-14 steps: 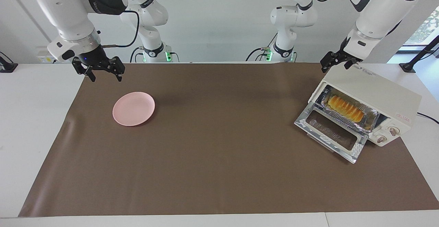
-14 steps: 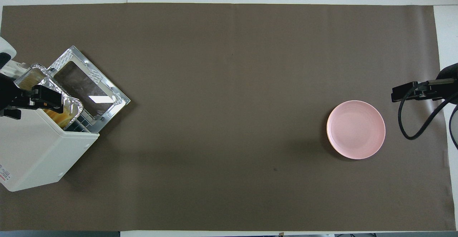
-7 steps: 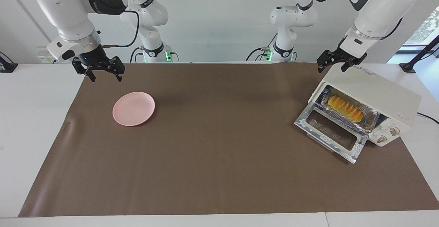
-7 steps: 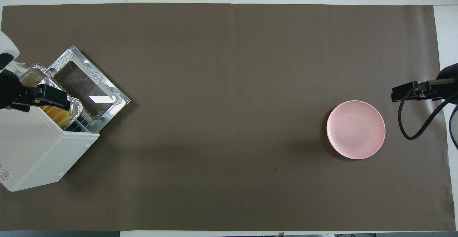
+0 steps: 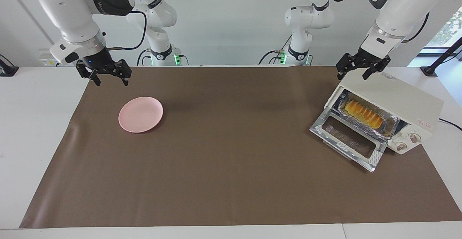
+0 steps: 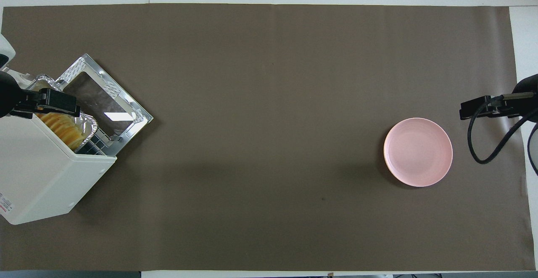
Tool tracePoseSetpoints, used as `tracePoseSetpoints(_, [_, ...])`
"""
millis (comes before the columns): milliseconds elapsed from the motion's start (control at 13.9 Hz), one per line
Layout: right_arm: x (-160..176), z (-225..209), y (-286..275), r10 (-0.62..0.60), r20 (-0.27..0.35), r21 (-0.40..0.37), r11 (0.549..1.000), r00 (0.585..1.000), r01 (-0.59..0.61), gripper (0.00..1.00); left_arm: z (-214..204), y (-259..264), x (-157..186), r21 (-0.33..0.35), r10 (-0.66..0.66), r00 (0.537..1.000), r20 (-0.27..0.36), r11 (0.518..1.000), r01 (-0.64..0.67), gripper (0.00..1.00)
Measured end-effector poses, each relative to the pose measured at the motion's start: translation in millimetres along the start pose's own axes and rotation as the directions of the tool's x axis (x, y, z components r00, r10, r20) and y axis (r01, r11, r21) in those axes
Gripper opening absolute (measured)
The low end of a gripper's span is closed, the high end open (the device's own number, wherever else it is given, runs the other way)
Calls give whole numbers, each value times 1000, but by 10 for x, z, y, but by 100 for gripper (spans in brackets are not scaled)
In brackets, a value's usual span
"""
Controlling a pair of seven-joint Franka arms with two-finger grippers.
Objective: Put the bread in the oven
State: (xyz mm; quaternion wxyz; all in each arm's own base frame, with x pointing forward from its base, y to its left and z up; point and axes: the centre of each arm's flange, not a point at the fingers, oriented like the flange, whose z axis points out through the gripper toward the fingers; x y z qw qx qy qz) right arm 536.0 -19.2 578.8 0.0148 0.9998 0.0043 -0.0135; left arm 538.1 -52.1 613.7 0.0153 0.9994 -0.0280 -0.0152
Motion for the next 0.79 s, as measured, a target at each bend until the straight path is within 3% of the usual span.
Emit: tracePoseSetpoints(793, [0, 0, 0, 0, 0, 0, 1000, 1000, 0, 100, -7, -30, 12, 11, 45, 999, -10, 999, -45, 100])
